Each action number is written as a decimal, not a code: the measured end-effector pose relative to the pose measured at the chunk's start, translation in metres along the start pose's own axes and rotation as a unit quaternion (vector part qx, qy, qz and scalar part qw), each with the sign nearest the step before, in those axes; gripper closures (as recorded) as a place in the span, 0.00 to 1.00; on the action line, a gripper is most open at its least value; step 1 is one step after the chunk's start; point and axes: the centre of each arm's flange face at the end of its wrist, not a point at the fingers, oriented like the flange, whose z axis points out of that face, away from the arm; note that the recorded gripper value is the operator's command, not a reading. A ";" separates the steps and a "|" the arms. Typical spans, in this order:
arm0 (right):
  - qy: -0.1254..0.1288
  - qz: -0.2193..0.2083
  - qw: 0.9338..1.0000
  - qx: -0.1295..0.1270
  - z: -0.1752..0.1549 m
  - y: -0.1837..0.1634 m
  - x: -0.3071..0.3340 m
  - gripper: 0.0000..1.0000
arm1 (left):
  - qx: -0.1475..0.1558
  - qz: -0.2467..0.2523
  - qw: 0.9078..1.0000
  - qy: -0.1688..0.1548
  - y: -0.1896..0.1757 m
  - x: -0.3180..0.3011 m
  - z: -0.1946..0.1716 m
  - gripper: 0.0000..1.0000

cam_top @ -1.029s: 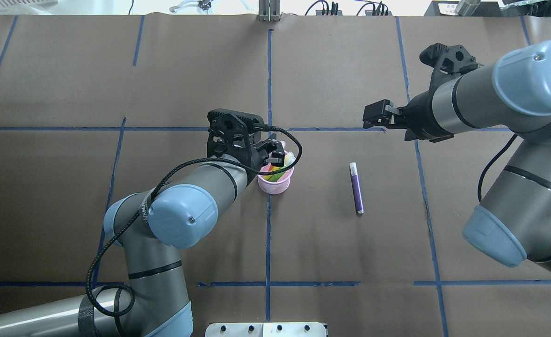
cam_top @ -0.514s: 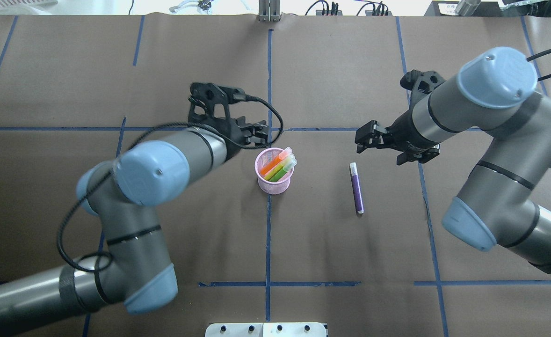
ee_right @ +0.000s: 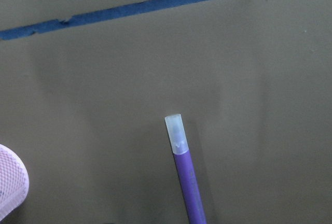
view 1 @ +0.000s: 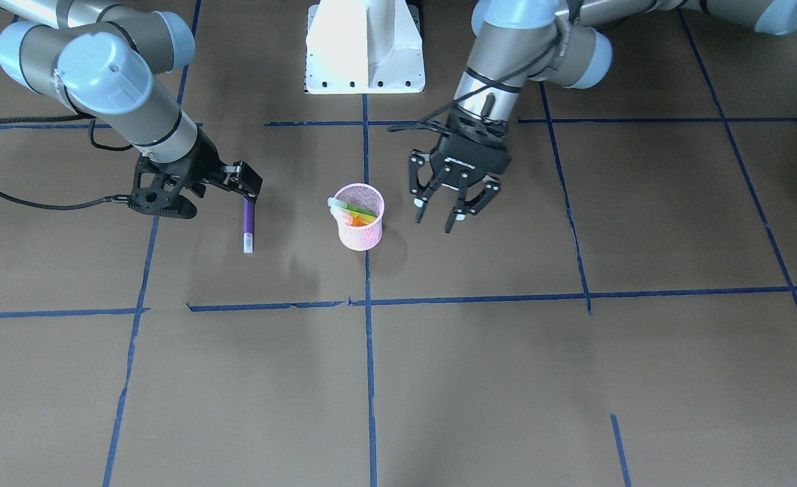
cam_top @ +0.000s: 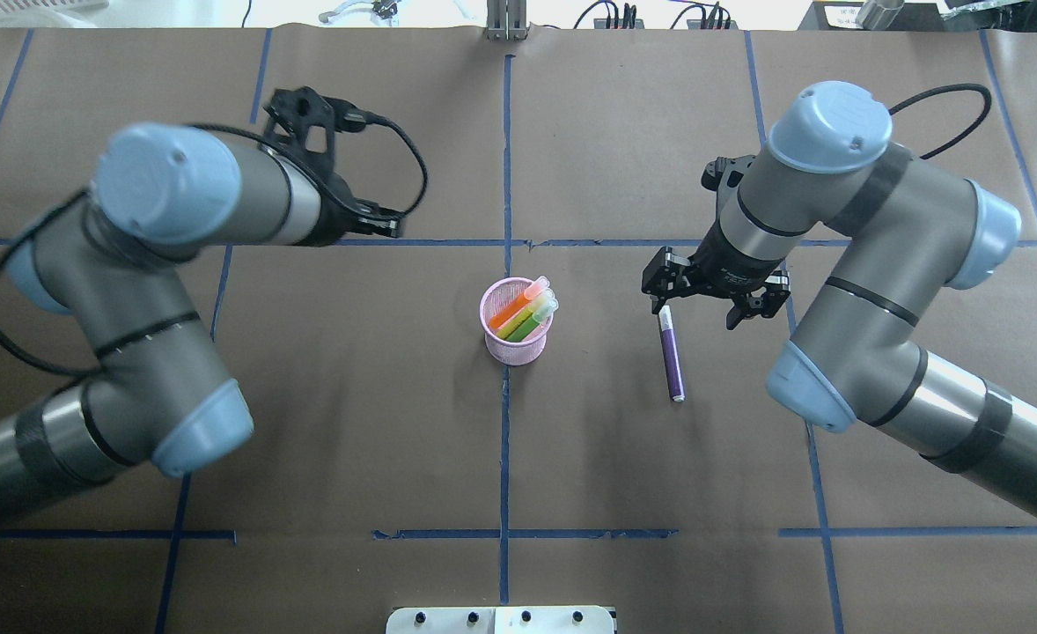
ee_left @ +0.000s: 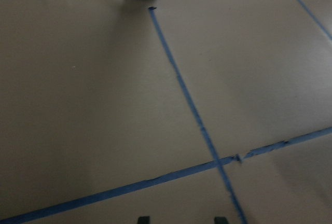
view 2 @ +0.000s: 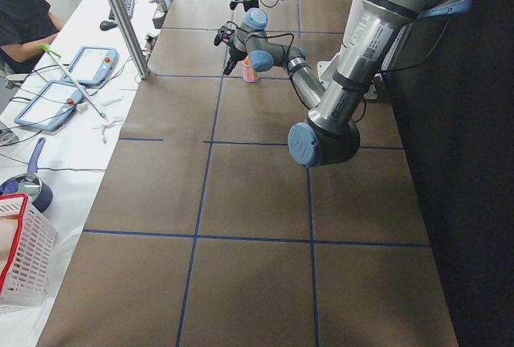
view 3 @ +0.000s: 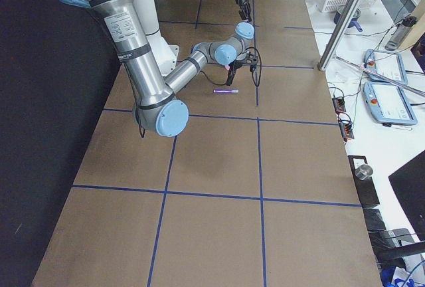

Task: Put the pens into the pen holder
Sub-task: 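Release the orange highlighter into the cup while the right gripper moves over the purple highlighter, then lower the right gripper and close it on the purple highlighter, then carry the purple highlighter over the pink cup with the right gripper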

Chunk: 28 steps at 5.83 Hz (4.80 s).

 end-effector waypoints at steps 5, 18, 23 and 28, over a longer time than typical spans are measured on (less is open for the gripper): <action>0.034 -0.014 0.996 -0.078 0.064 -0.039 -0.016 0.61 | -0.015 0.009 1.000 -0.001 0.000 -0.026 -0.036 0.42; -0.022 -0.059 0.994 0.085 -0.033 0.056 -0.089 1.00 | -0.006 0.011 1.000 -0.008 -0.002 -0.028 -0.037 0.39; -0.035 -0.079 0.920 0.382 -0.040 0.147 -0.156 0.99 | -0.005 0.011 1.000 -0.008 -0.002 -0.028 -0.038 0.38; 0.005 -0.133 0.891 0.434 0.016 0.152 -0.192 0.00 | -0.005 0.006 1.000 -0.009 -0.002 -0.029 -0.039 0.38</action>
